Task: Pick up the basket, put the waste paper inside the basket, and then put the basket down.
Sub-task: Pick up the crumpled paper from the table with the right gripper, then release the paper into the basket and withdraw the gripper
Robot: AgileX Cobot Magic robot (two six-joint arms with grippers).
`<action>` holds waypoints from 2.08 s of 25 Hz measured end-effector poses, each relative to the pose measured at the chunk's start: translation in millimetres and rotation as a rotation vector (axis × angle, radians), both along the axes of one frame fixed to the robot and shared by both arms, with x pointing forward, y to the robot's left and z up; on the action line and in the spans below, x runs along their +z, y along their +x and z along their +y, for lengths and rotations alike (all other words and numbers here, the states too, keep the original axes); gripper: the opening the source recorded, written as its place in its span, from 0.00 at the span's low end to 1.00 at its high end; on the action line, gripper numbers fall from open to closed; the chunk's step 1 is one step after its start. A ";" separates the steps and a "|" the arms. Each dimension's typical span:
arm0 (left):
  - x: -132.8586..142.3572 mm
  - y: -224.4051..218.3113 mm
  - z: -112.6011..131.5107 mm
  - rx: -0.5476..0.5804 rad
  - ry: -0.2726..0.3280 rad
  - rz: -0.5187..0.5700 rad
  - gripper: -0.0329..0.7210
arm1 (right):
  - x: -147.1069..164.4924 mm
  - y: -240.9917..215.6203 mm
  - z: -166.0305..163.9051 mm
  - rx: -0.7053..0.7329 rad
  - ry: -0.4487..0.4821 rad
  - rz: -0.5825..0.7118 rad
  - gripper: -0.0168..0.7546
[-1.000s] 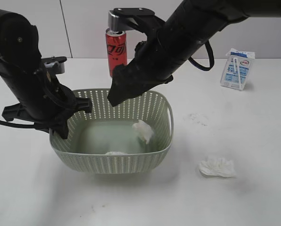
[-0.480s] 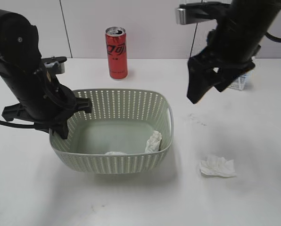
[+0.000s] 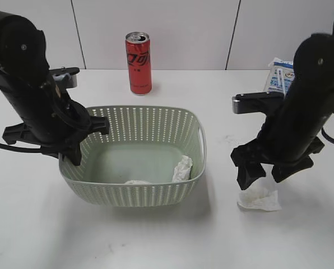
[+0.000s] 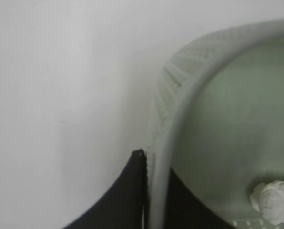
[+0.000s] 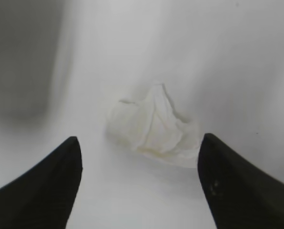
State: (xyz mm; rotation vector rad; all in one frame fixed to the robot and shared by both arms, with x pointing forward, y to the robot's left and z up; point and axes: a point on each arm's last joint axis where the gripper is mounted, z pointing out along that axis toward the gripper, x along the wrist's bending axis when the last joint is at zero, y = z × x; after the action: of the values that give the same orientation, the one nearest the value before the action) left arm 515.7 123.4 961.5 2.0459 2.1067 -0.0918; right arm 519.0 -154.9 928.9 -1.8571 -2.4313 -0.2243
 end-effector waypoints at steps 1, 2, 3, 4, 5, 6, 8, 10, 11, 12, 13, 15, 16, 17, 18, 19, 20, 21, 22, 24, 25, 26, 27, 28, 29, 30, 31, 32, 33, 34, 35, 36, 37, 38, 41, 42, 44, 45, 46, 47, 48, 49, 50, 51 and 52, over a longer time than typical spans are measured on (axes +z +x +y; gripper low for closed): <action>0.0 0.0 0.0 0.000 0.000 0.000 0.02 | -5.5 -0.5 -1.4 -0.010 -0.009 -0.006 0.76; 0.0 0.0 0.0 0.000 0.000 0.000 0.02 | -10.5 -0.6 -2.3 -0.021 -0.015 -0.012 0.76; 0.0 0.1 0.0 0.000 0.000 -0.001 0.02 | -14.0 0.1 -2.7 -0.025 -0.020 -0.016 0.76; 0.0 0.1 0.0 0.000 0.000 -0.001 0.02 | -16.7 0.9 -2.9 -0.029 -0.023 -0.016 0.76; 0.0 0.1 0.0 0.000 0.000 -0.001 0.02 | -20.3 1.4 -2.9 -0.033 -0.027 -0.010 0.76; 0.0 0.1 0.0 0.000 0.000 -0.001 0.02 | -24.4 1.8 -2.7 -0.036 -0.031 -0.003 0.76; 0.0 0.2 -0.1 0.000 -0.001 -0.002 0.02 | -33.3 1.8 -2.5 -0.040 -0.041 0.024 0.76; 0.0 0.2 -0.1 0.000 -0.001 -0.002 0.02 | -41.9 1.1 -2.6 -0.043 -0.053 0.055 0.76; 0.0 0.2 -0.1 0.000 -0.001 -0.002 0.02 | -45.2 0.3 -2.9 -0.041 -0.061 0.072 0.76; 0.0 0.2 -0.1 0.000 -0.001 -0.002 0.02 | -45.6 0.0 -3.0 -0.041 -0.062 0.077 0.75; 0.0 0.2 -0.1 0.000 -0.001 -0.002 0.02 | -45.6 -0.2 -3.1 -0.041 -0.063 0.079 0.73; 0.0 0.2 -0.1 0.000 -0.001 -0.002 0.02 | -45.6 -0.6 -3.2 -0.040 -0.065 0.083 0.60; 0.0 0.2 -0.1 0.000 -0.001 -0.002 0.02 | -45.6 -0.6 -3.2 -0.040 -0.065 0.083 0.51; 0.0 0.2 -0.1 0.000 -0.001 -0.002 0.02 | -45.6 -0.7 -3.2 -0.040 -0.065 0.084 0.39; 0.0 0.2 -0.1 0.000 -0.001 -0.002 0.02 | -45.6 -0.7 -3.2 -0.036 -0.065 0.083 0.25; 0.0 0.2 -0.1 0.000 -0.001 -0.002 0.02 | -45.2 -0.7 -3.5 -0.035 -0.065 0.083 0.15; 0.0 0.2 -0.1 0.000 -0.001 -0.002 0.02 | -43.9 -0.6 -3.4 -0.033 -0.063 0.079 0.10; 0.0 0.2 -0.1 0.000 -0.001 -0.002 0.02 | -41.9 -0.6 -3.4 -0.033 -0.060 0.074 0.07; 0.0 0.2 -0.1 0.000 -0.001 -0.002 0.02 | -37.4 -0.6 -3.4 -0.032 -0.055 0.062 0.05; 0.0 0.2 -0.1 0.000 -0.001 -0.002 0.02 | -22.0 0.1 -3.2 -0.029 -0.036 0.020 0.03; 0.0 0.2 -0.1 0.000 -0.001 -0.002 0.02 | -9.1 1.7 -2.4 -0.028 -0.018 -0.016 0.03; 0.0 0.2 -0.1 0.000 -0.001 -0.002 0.02 | 5.4 2.7 -1.8 -0.027 0.000 -0.052 0.03; 0.0 0.2 -0.1 0.000 -0.001 -0.002 0.02 | 22.3 4.7 -0.8 -0.021 0.022 -0.096 0.03; 0.0 0.2 -0.1 0.000 -0.001 -0.002 0.02 | 38.8 7.0 0.9 -0.010 0.046 -0.137 0.03; 0.0 0.2 -0.1 0.000 -0.001 -0.002 0.02 | 56.5 8.1 3.3 0.000 0.084 -0.178 0.03; 0.0 0.2 -0.1 0.000 -0.001 -0.002 0.02 | 75.2 10.0 6.5 0.025 0.126 -0.224 0.03; 0.0 0.2 -0.1 0.000 -0.001 -0.002 0.02 | 92.5 11.6 12.0 0.051 0.181 -0.259 0.03; 0.1 0.3 -0.1 0.000 -0.002 -0.003 0.02 | 109.7 12.8 18.8 0.073 0.242 -0.295 0.03; 0.1 0.3 -0.1 0.000 -0.002 -0.003 0.02 | 122.1 13.2 25.3 0.108 0.286 -0.323 0.03; 0.1 0.3 -0.1 0.000 -0.002 -0.003 0.02 | 134.2 13.5 34.2 0.141 0.332 -0.353 0.03; 0.1 0.3 -0.1 0.000 -0.002 -0.003 0.02 | 143.6 12.8 44.1 0.179 0.367 -0.377 0.03; 0.1 0.3 -0.1 0.000 -0.002 -0.003 0.02 | 148.1 11.5 54.8 0.213 0.390 -0.390 0.03; 0.1 0.4 -0.2 0.001 -0.002 -0.004 0.02 | 150.6 11.9 64.9 0.241 0.408 -0.402 0.03; 0.1 0.4 -0.2 0.001 -0.002 -0.004 0.02 | 151.0 11.3 75.7 0.268 0.420 -0.407 0.04; 0.1 0.4 -0.3 0.001 -0.003 -0.005 0.02 | 133.7 14.6 101.6 0.316 0.421 -0.369 0.18; 0.1 0.4 -0.3 0.001 -0.003 -0.005 0.02 | 124.1 16.2 108.1 0.324 0.415 -0.345 0.29; 0.1 0.4 -0.3 0.001 -0.003 -0.005 0.02 | 106.1 20.3 114.2 0.324 0.400 -0.302 0.54; 0.1 0.4 -0.2 0.001 -0.003 -0.004 0.02 | 101.6 21.5 115.2 0.323 0.395 -0.291 0.68; 0.1 0.4 -0.2 0.001 -0.003 -0.004 0.02 | 99.0 22.2 115.7 0.323 0.392 -0.286 0.78; 0.1 0.3 -0.2 0.001 -0.003 -0.004 0.02 | 99.3 22.4 115.6 0.325 0.391 -0.288 0.82; 0.1 0.3 -0.2 0.001 -0.003 -0.004 0.02 | 101.2 23.2 115.9 0.329 0.389 -0.296 0.83; 0.1 0.3 -0.2 0.001 -0.003 -0.004 0.02 | 104.5 25.2 115.3 0.331 0.385 -0.306 0.84; 0.1 0.2 -0.5 0.000 -0.003 -0.004 0.02 | 107.8 27.5 113.4 0.335 0.375 -0.310 0.84; 0.1 0.2 -0.5 0.000 -0.003 -0.004 0.02 | 112.7 29.8 111.4 0.335 0.360 -0.312 0.84; 0.1 0.2 -0.5 0.000 -0.003 -0.004 0.02 | 117.8 34.1 106.5 0.325 0.338 -0.313 0.84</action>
State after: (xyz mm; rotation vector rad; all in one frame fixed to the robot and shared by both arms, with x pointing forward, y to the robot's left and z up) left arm 515.8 122.9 961.6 2.0429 2.1034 -0.0908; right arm 553.1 -48.4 1046.8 -1.3492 -2.6321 -0.8958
